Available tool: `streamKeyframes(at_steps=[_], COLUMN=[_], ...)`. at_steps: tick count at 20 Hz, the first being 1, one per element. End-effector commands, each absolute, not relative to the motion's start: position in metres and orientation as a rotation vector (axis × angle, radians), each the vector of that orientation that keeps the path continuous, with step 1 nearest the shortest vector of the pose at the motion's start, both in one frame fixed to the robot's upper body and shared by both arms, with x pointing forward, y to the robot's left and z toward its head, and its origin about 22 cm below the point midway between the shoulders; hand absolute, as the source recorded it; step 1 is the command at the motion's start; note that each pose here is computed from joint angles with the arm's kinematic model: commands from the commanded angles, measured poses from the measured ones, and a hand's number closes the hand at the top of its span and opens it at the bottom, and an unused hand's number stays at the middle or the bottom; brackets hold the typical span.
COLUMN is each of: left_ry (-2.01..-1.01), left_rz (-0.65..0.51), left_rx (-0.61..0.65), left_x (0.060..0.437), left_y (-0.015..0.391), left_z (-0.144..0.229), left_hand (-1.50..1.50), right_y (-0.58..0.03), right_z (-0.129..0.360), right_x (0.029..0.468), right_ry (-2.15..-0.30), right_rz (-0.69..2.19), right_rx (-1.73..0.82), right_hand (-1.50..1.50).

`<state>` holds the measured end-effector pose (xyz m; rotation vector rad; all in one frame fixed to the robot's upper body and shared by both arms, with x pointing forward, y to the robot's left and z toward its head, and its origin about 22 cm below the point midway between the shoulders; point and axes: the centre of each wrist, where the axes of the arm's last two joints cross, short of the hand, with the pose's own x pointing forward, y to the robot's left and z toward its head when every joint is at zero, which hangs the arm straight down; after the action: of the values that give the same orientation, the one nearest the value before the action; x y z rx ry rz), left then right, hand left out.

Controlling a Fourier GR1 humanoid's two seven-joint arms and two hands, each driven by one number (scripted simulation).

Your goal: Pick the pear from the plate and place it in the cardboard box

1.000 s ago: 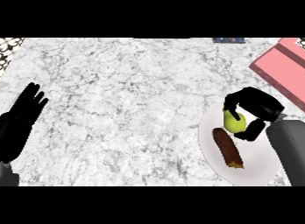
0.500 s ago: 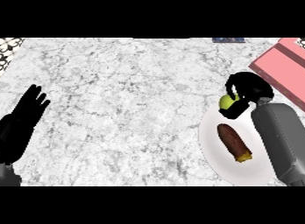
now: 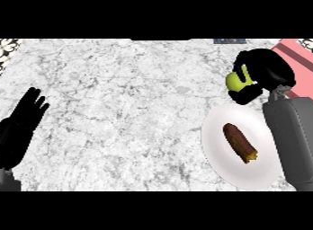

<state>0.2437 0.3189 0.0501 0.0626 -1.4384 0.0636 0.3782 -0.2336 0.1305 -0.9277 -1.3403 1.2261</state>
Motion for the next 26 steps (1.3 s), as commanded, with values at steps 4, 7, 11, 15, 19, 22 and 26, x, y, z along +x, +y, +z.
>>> streamKeyframes(at_steps=[4, 7, 11, 15, 19, 22, 26], left_ry=[-1.432, -1.426, -1.441, -1.45, -1.441, -1.45, -1.45], left_rz=[0.062, 0.073, 0.033, 0.046, 0.058, 0.032, 0.038], left_rx=[0.067, 0.077, 0.059, 0.06, 0.046, 0.023, 0.027], left_x=[0.25, 0.25, 0.235, 0.246, 0.246, 0.239, 0.232], left_y=[0.321, 0.319, 0.327, 0.324, 0.312, 0.307, 0.303], left_z=[0.064, 0.056, 0.055, 0.06, 0.056, 0.049, 0.045], left_hand=[0.0, 0.0, 0.0, 0.0, 0.0, 0.0, 0.0], right_y=[-0.23, -0.244, -0.266, -0.298, -0.324, -0.353, -0.364], right_z=[0.224, 0.251, 0.262, 0.268, 0.259, 0.268, 0.221], right_x=[0.353, 0.335, 0.355, 0.359, 0.373, 0.383, 0.398], right_ry=[-1.509, -1.474, -1.422, -1.411, -1.35, -1.332, -1.367], right_rz=[0.948, 0.874, 0.74, 0.688, 0.755, 0.765, 0.75], right_rx=[-1.131, -1.237, -1.313, -1.319, -1.36, -1.35, -1.357], right_hand=[1.5, 1.5, 1.5, 1.5, 1.5, 1.5, 1.5])
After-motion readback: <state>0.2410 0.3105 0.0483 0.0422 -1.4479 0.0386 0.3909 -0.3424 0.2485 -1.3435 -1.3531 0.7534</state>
